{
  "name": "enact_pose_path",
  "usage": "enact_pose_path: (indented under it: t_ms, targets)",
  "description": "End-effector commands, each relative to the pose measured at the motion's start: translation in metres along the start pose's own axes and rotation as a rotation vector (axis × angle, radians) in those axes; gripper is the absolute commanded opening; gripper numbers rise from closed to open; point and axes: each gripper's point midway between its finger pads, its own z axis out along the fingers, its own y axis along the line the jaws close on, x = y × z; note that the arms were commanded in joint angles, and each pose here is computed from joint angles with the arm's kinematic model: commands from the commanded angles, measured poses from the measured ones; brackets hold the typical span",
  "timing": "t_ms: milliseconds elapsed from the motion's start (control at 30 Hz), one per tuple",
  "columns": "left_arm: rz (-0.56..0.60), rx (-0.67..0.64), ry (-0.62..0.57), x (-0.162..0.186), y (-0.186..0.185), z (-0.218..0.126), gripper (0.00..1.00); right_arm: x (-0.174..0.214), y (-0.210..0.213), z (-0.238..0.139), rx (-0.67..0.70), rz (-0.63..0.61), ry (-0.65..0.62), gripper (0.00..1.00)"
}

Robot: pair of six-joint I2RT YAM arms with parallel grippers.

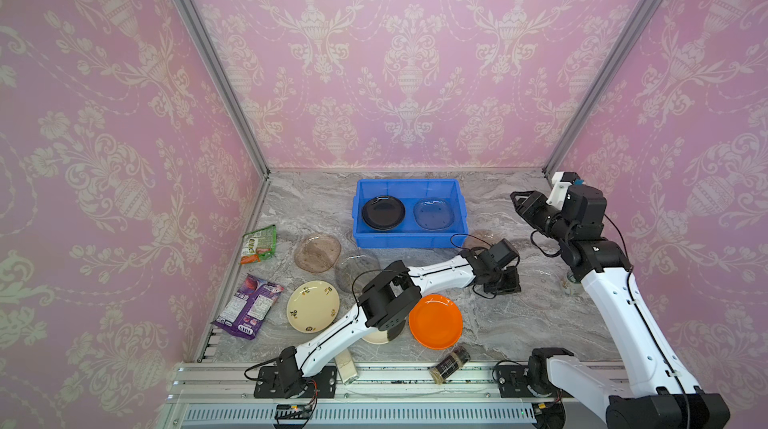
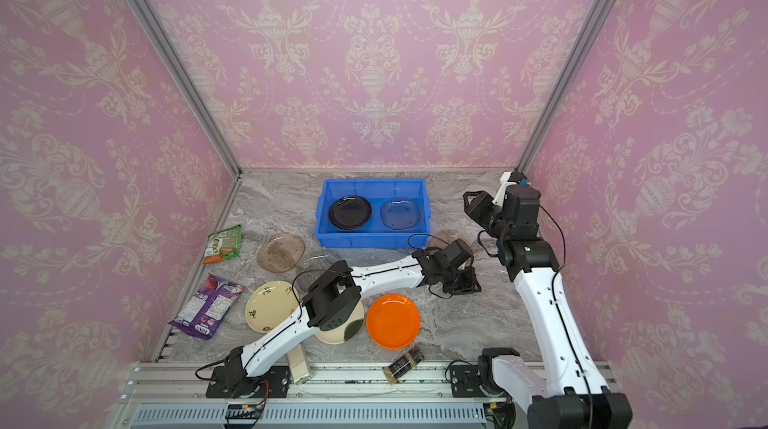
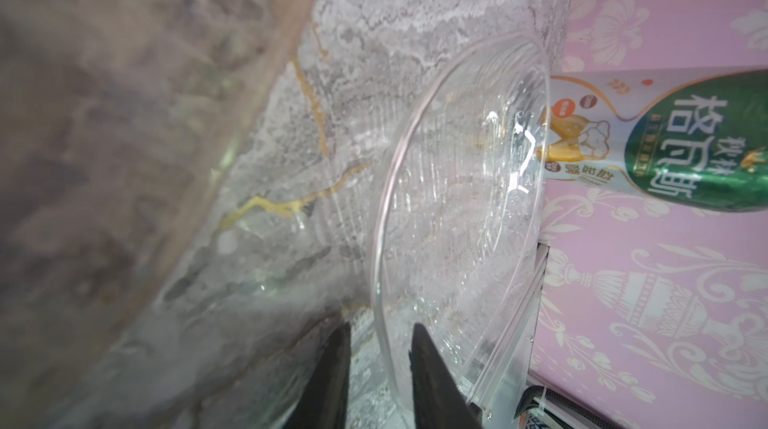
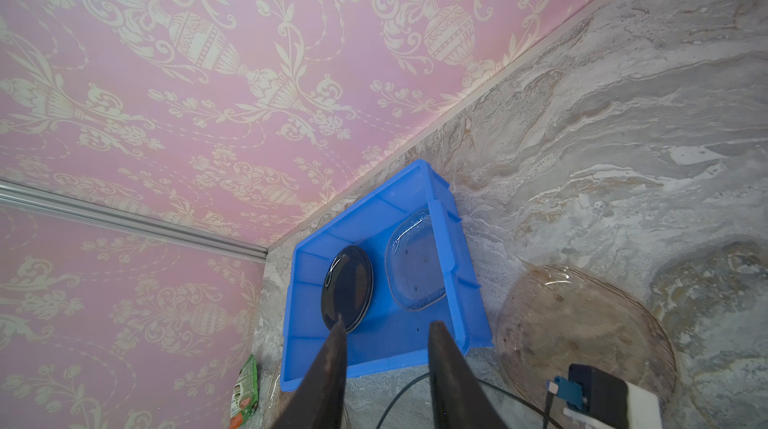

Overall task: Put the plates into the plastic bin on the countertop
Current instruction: 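Grasp the clear ribbed glass plate's rim with the left gripper and tilt it up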

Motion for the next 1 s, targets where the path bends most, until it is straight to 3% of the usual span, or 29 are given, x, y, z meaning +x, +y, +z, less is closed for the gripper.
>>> enact_pose_path:
  t_ms: [0, 667, 967]
  targets:
    - [-0.093, -0.096, 0.06, 0.009, 0.038, 0.014, 0.26, -0.002, 0.003, -0.005, -0.033, 0.004, -0.014, 0.34]
    - [-0.093, -0.072, 0.014, -0.009, 0.031, 0.011, 0.13, 0.006, -0.004, 0.0, -0.049, 0.033, -0.015, 0.34]
    - [-0.021, -0.064, -0.013, -0.015, 0.02, -0.007, 0.04, 0.009, -0.006, -0.002, -0.041, 0.023, -0.004, 0.34]
